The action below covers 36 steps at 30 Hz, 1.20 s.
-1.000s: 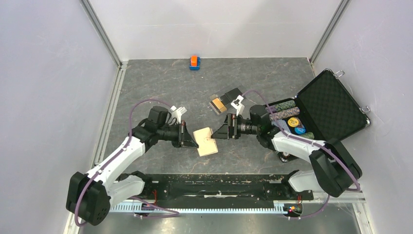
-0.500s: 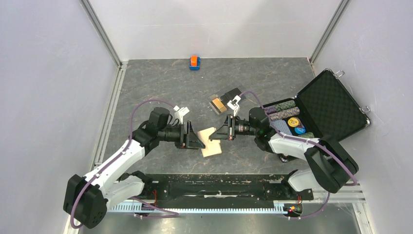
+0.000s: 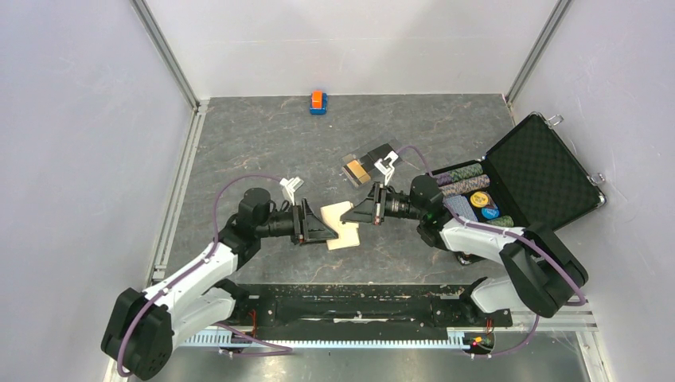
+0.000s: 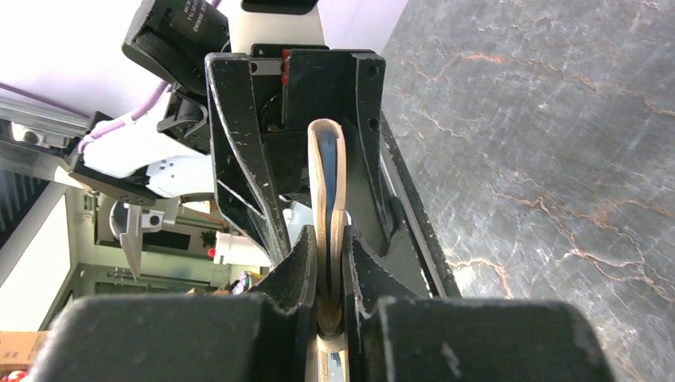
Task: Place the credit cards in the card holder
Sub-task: Open the card holder.
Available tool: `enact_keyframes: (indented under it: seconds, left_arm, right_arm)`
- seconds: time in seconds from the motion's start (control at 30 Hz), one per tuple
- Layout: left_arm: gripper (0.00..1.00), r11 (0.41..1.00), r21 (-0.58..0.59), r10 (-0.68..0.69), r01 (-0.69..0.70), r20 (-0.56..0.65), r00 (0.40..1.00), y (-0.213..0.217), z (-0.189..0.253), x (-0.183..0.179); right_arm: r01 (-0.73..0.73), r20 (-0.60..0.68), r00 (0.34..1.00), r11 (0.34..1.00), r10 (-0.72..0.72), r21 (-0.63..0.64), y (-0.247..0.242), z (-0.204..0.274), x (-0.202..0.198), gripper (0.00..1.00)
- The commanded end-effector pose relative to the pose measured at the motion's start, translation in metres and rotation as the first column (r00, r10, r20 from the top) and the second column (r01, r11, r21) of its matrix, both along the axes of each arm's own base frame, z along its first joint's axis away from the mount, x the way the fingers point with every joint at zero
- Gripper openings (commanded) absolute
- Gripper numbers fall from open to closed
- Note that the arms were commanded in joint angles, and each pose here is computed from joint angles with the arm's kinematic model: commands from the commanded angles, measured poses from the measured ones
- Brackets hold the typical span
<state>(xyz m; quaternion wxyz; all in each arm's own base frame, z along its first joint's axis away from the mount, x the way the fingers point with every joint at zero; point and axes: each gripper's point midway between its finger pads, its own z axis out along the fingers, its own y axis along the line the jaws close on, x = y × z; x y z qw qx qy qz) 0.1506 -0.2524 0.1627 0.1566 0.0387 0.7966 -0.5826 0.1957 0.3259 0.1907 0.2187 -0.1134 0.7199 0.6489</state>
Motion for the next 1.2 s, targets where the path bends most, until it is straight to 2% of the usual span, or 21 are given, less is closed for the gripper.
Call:
enact_keyframes:
  seconds: [0.0, 0.13, 0.2, 0.27, 0.33, 0.37, 0.47, 0.6, 0.77, 0.9, 1.17]
  left_arm:
    - [0.56, 0.99, -0.129, -0.038, 0.052, 0.109, 0.993, -0.007, 0.043, -0.001]
    - [0.2, 0.991, -0.132, -0.015, 0.03, 0.113, 0.993, -0.007, 0.045, 0.001]
    - [0.06, 0.993, -0.116, -0.011, 0.023, 0.098, 0.995, -0.006, 0.04, 0.001]
    - [0.02, 0.998, -0.059, 0.011, -0.006, 0.077, 0.997, -0.003, 0.029, 0.005]
    - [0.02, 0.997, 0.062, 0.037, -0.039, 0.038, 0.999, 0.005, 0.009, 0.006]
    - [0.02, 0.991, 0.122, 0.055, -0.059, 0.035, 0.998, 0.01, 0.002, 0.008]
    - [0.02, 0.951, 0.292, 0.095, -0.104, 0.045, 0.994, 0.028, -0.014, 0.012]
    - [0.02, 0.887, 0.453, 0.09, -0.089, 0.019, 0.996, 0.045, -0.029, 0.013]
    - [0.02, 0.837, 0.545, 0.059, -0.052, 0.004, 0.998, 0.05, -0.032, 0.014]
    - [0.02, 0.836, 0.547, 0.037, -0.037, 0.011, 0.999, 0.044, -0.026, 0.013]
    - [0.02, 0.835, 0.55, 0.02, -0.022, 0.009, 1.0, 0.04, -0.026, 0.009]
  right_arm:
    - [0.009, 0.039, 0.999, 0.995, -0.013, 0.095, 0.001, 0.028, 0.0, 0.02]
    - [0.023, 0.03, 0.999, 0.997, -0.026, 0.08, 0.001, 0.024, 0.003, 0.1]
    - [0.041, 0.034, 0.999, 0.998, -0.043, 0.037, 0.001, 0.017, 0.007, 0.26]
    - [0.094, 0.049, 0.995, 0.993, -0.09, -0.071, -0.002, -0.001, 0.017, 0.51]
    - [0.145, 0.076, 0.988, 0.967, -0.132, -0.209, -0.01, -0.016, 0.027, 0.73]
    - [0.169, 0.095, 0.984, 0.945, -0.148, -0.281, -0.016, -0.025, 0.031, 0.82]
    - [0.214, 0.185, 0.972, 0.882, -0.147, -0.42, -0.026, -0.029, 0.044, 0.97]
    - [0.199, 0.199, 0.974, 0.813, -0.105, -0.547, -0.029, -0.039, 0.045, 0.98]
    - [0.155, 0.199, 0.979, 0.761, -0.036, -0.629, -0.009, -0.049, 0.037, 0.98]
    - [0.127, 0.199, 0.98, 0.726, 0.014, -0.676, 0.008, -0.058, 0.032, 0.98]
    - [0.066, 0.176, 0.982, 0.729, 0.075, -0.681, 0.04, -0.064, 0.022, 0.98]
